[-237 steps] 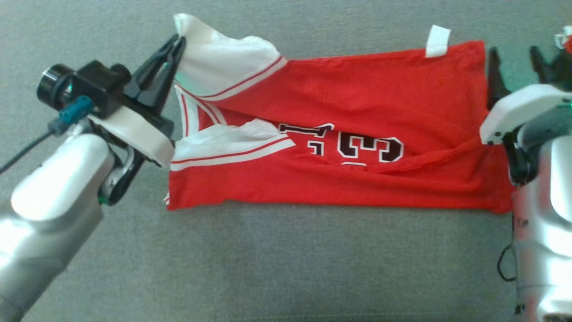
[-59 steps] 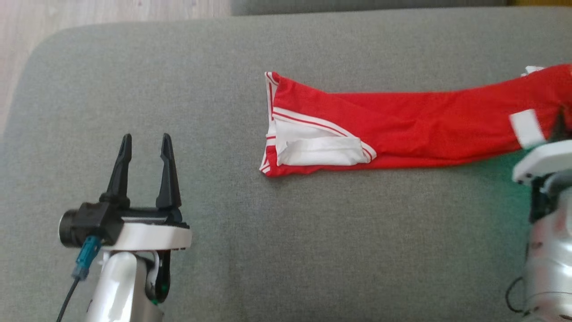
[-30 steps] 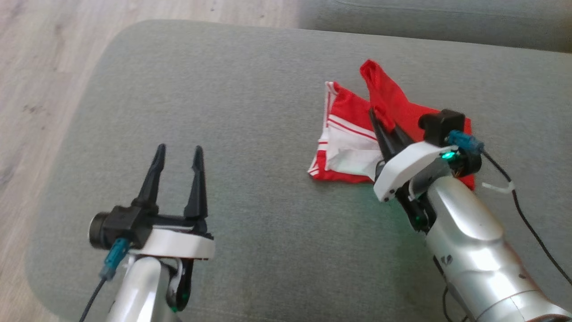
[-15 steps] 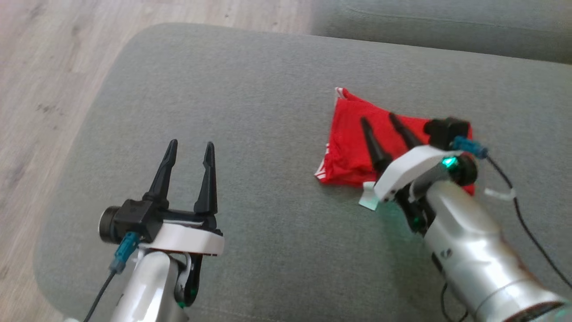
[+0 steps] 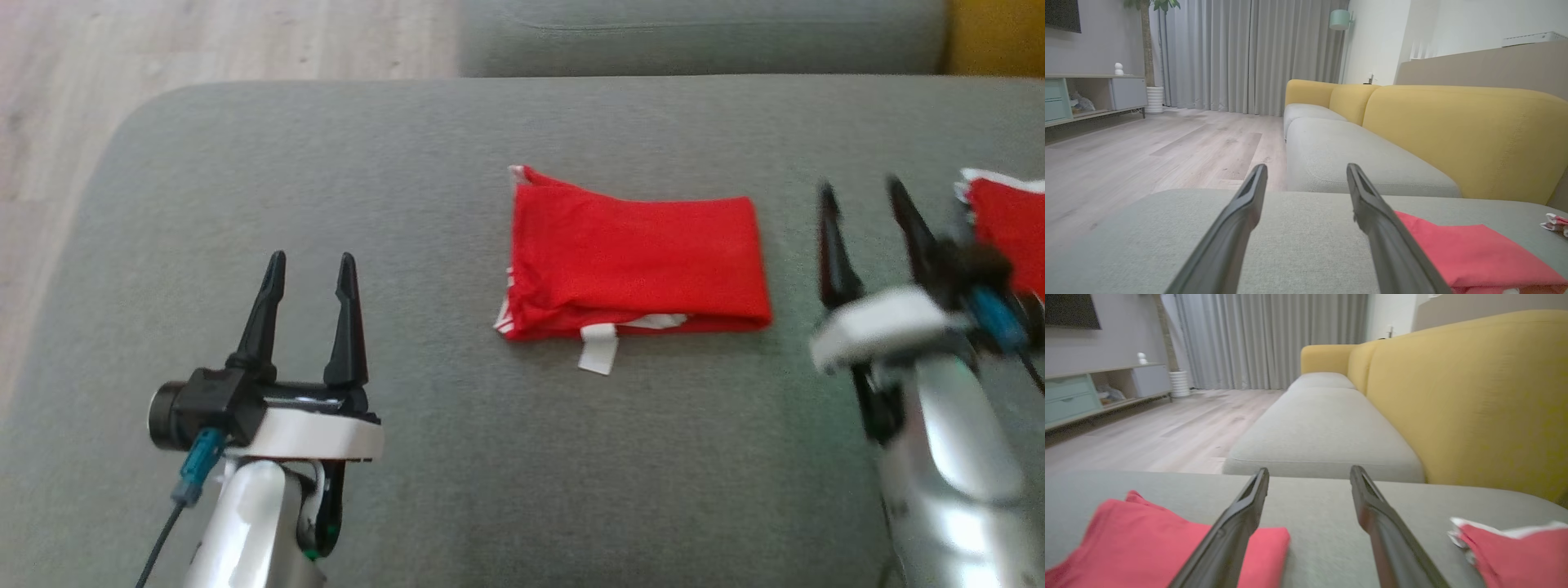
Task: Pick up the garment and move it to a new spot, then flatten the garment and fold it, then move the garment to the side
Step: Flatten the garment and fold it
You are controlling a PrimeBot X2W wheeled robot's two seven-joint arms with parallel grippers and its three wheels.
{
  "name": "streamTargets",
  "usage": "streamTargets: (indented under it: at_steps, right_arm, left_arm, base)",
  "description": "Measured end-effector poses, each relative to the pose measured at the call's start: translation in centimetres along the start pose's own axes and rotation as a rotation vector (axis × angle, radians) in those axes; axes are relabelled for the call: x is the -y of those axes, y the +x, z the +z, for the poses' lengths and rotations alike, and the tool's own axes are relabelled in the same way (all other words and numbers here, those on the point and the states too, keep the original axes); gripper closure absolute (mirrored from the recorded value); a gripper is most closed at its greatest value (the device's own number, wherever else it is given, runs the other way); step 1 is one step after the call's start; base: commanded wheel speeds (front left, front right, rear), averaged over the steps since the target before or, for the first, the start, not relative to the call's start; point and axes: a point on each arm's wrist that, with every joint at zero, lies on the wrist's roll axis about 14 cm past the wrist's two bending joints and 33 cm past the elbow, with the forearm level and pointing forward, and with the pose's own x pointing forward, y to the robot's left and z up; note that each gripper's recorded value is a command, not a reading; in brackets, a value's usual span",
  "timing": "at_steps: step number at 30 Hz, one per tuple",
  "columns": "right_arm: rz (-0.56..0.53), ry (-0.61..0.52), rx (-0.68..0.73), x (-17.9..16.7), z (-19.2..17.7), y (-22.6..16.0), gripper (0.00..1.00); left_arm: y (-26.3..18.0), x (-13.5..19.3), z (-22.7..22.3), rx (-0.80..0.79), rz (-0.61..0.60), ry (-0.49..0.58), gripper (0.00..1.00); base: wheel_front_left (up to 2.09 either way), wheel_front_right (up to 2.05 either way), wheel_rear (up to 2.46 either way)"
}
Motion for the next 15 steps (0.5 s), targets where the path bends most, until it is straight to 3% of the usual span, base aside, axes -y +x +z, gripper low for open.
streamTargets:
  at_steps: [5, 9, 15]
  right_arm:
    - [-0.116, -0.021, 0.005, 3.8, -1.0, -4.5, 0.00]
    - [-0.149, -0.018, 0.010, 4.7, -1.2, -6.4, 0.00]
    - [-0.166, 0.014, -0.075, 4.6, -4.4, -9.2, 0.00]
  left_arm:
    - [1.0, 1.1, 0.2, 0.012, -0.032, -0.001, 0.00]
    - [0.7, 1.4, -1.2, -0.022, -0.041, 0.016, 0.00]
    - [0.4, 1.8, -2.6, -0.058, -0.053, 0.023, 0.00]
  base:
    - [0.00, 0.00, 0.00]
    - [0.00, 0.00, 0.00]
    - [0.00, 0.00, 0.00]
